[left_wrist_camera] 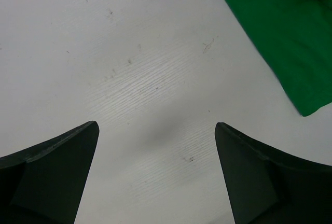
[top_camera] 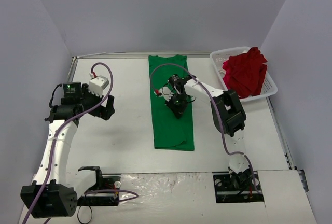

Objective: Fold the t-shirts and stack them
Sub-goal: Rotate the tshirt 90 degrees

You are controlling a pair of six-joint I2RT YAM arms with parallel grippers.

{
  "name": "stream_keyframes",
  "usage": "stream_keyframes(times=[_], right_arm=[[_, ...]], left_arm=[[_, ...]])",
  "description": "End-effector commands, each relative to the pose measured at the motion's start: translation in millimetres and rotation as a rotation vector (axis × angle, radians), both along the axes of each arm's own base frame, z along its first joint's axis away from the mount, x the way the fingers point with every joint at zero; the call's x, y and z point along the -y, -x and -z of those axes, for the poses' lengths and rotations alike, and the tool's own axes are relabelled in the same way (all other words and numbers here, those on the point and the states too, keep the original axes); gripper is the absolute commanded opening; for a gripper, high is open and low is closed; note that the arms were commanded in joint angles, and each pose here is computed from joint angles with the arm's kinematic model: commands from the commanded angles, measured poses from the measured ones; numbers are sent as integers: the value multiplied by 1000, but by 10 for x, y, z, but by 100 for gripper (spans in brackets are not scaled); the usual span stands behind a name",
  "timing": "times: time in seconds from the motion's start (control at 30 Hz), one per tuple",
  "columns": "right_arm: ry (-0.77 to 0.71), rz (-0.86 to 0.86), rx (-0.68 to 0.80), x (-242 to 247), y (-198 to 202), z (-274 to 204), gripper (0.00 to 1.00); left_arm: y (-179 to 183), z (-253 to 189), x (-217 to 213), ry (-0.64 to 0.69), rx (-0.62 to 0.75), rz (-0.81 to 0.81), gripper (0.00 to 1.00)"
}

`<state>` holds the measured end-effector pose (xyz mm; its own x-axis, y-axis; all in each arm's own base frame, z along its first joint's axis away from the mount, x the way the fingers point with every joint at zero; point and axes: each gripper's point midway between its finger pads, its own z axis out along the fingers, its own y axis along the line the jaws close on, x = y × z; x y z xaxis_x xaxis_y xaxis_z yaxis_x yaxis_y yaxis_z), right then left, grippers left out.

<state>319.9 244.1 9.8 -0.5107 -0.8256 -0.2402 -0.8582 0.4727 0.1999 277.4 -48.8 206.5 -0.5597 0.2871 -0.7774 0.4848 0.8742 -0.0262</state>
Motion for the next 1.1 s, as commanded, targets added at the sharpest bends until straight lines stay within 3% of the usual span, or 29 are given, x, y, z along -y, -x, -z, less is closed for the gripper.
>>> stream_keyframes(times=[0.0,0.73,1.07], right_arm=[[56,-38,43,80,-209,263,0],[81,-15,94,145,-866,548,0],[18,-20,124,43,-870,203,0]], left_arm=[[-57,-54,-50,-14,34,-9,94],[-243,96,-63,-17,-26,-6,94],[-210,76,-54,-6,-23,-12,94]])
